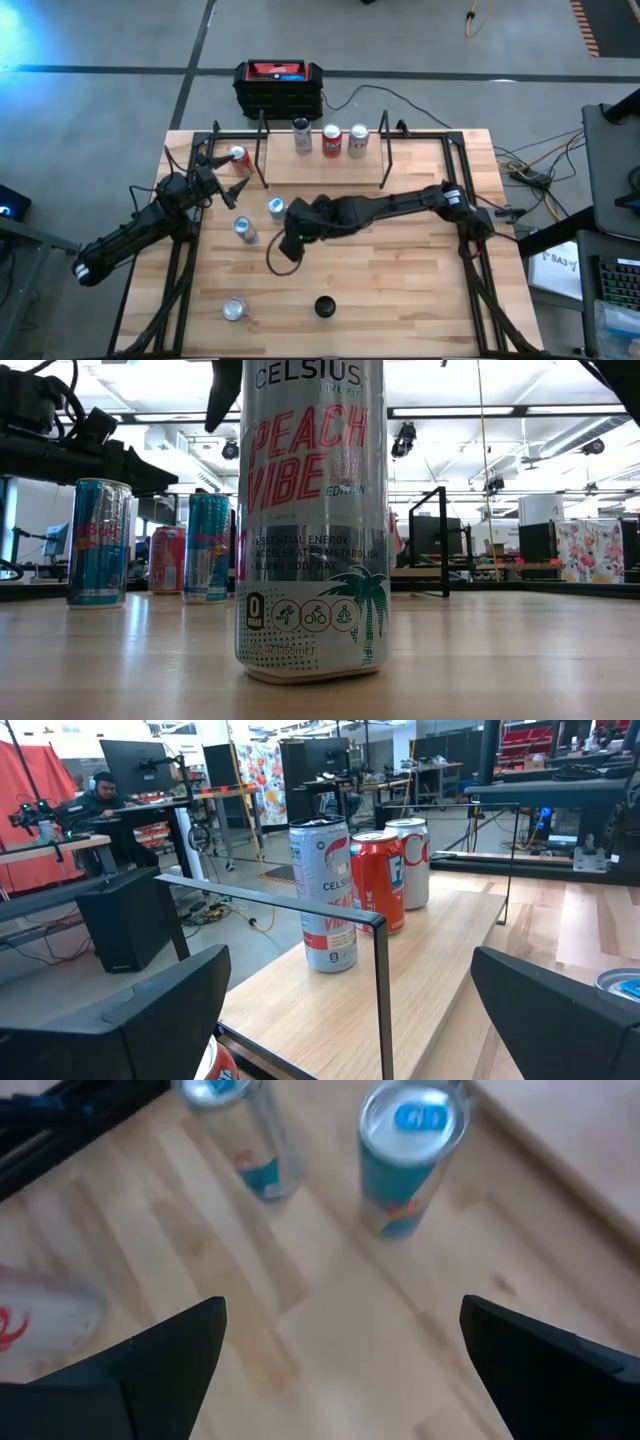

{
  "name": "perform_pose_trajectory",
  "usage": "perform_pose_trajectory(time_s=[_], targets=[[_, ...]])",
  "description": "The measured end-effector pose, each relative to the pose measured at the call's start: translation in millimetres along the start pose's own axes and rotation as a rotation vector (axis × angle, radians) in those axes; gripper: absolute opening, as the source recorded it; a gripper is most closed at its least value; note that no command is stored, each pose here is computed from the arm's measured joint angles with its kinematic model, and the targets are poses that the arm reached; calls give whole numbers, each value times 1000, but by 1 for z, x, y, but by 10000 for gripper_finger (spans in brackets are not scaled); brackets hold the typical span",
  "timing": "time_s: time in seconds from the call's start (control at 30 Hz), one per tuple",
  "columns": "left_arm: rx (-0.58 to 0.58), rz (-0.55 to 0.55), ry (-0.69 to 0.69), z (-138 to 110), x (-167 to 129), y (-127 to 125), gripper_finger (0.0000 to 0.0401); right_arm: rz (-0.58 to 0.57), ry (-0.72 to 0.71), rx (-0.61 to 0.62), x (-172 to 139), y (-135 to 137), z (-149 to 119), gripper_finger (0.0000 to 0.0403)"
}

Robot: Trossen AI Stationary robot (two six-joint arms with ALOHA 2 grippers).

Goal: Place canned beverage on shelf
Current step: Put the top blue soda can on the shelf

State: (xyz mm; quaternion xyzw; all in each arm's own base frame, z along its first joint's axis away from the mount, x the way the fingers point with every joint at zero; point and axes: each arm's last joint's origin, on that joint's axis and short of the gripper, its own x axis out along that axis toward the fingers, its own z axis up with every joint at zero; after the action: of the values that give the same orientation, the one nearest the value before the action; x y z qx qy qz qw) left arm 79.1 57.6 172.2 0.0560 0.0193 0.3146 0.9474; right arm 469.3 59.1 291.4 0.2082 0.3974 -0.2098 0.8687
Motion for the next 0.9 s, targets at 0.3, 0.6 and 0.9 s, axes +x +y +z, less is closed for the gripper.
perform_pose_trajectory(time_s=[0.3, 0.6, 0.9], targets=[[0, 0, 0, 0, 0, 0, 398, 56, -106, -122, 16, -21, 28, 386], [0, 0, 0, 0, 0, 0, 398, 41, -89, -367, 23, -32, 29, 386], [0, 0, 0, 0, 0, 0, 398, 131, -59, -594, 27, -37, 31, 386]])
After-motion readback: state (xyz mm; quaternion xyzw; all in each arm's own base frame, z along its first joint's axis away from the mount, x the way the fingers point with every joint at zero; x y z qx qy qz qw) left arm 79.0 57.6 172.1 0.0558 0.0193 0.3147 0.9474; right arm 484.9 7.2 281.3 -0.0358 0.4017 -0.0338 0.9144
